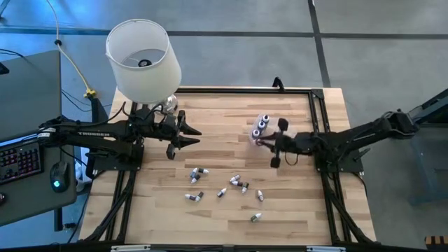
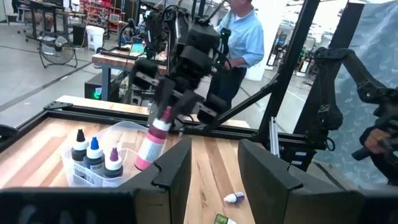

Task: Pick & Place food coloring
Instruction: Put the large pink food coloring bottle into the transparent bin

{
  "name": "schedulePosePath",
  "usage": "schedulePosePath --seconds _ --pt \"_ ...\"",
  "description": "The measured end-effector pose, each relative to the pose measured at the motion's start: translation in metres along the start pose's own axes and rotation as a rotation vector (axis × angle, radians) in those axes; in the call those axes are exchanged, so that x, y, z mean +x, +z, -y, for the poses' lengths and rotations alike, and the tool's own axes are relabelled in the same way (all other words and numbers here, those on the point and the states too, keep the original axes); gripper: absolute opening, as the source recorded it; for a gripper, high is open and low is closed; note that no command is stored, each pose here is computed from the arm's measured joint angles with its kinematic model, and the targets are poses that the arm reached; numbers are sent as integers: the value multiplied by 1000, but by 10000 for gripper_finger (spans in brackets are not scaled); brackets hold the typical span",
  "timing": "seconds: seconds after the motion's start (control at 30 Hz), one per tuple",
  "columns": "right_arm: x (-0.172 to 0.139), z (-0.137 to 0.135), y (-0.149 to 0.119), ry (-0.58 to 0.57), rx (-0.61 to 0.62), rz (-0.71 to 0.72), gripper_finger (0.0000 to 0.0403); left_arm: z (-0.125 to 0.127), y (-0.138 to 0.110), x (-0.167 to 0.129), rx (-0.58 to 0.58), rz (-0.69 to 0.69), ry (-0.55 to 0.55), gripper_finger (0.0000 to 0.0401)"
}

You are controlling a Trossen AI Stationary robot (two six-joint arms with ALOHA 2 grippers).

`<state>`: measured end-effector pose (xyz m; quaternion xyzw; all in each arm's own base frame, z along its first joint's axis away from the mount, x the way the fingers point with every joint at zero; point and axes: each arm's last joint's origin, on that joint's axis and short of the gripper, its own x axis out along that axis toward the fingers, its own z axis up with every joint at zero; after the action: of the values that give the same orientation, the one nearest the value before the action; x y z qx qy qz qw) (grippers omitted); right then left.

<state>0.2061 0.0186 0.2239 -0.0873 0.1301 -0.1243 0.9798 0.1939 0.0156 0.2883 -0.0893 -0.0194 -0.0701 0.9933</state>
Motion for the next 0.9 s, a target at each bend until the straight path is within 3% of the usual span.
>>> schedulePosePath --seconds 0.23,0.4,0.53,0.73,0.9 --pt "-2 24 -8 -167 239 -79 37 0 0 0 0 2 9 131" --pt "-1 41 -21 -284 247 -193 38 -1 0 0 0 8 42 131" --pt "1 60 -25 -380 309 -205 40 -2 0 0 33 10 56 131" --pt "9 81 -41 -422 416 -289 36 -2 0 0 53 6 63 131" --pt "18 90 -53 -459 421 -352 43 -2 0 0 55 3 64 131"
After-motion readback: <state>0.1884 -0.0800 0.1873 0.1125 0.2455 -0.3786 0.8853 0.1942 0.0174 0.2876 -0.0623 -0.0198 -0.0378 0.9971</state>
